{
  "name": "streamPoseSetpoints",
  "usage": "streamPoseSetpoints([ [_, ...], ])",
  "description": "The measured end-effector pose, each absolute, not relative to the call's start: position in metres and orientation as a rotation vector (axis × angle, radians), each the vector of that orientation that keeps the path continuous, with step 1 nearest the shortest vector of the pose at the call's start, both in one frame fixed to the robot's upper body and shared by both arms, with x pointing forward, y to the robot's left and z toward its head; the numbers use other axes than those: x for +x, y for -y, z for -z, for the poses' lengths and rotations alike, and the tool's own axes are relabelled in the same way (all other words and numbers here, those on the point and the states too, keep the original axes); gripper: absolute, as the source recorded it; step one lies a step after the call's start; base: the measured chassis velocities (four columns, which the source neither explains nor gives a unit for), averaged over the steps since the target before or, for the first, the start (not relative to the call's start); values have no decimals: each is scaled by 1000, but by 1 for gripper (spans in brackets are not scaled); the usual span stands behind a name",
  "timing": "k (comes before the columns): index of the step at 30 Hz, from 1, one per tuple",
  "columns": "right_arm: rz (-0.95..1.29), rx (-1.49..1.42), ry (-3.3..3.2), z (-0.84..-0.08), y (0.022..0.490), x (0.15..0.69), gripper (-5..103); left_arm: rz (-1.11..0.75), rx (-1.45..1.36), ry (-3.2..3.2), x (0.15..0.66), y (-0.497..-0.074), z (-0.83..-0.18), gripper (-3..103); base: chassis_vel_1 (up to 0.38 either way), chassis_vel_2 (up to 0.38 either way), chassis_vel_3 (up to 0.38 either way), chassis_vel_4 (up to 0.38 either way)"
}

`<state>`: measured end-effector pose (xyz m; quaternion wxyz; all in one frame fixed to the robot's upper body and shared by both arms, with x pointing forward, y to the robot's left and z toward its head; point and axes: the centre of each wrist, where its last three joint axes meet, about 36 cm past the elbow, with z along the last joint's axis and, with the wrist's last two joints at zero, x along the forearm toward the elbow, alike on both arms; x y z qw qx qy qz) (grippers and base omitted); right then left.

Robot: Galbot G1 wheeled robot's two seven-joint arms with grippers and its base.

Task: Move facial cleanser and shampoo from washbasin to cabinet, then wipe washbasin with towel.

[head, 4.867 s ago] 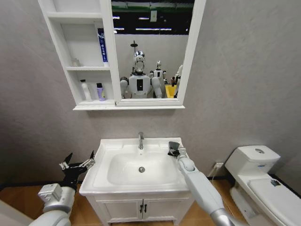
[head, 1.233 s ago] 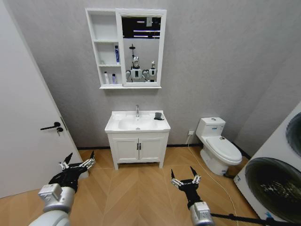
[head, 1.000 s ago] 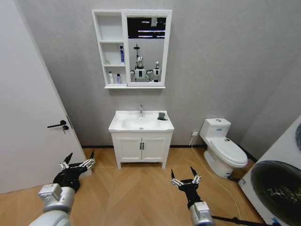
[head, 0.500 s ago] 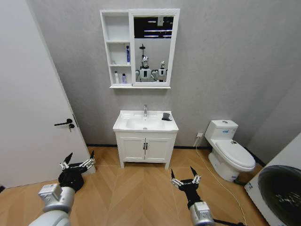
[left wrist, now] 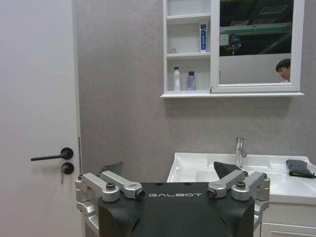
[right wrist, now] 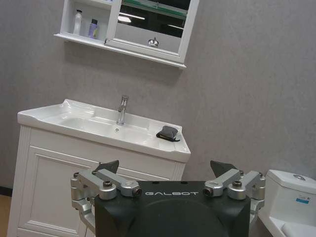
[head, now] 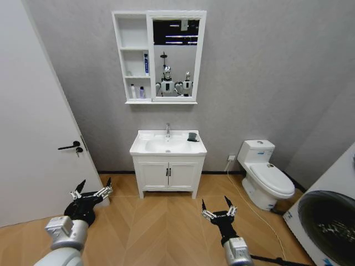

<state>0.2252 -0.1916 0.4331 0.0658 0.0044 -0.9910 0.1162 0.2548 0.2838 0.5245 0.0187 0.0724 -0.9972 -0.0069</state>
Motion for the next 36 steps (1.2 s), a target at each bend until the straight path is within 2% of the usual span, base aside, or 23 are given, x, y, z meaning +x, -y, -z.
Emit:
streamPoseSetpoints([
  [36,-350,13,2990,-433,192,225,100,21,225,3096,255,-284,-525,100,0,0,0,0],
])
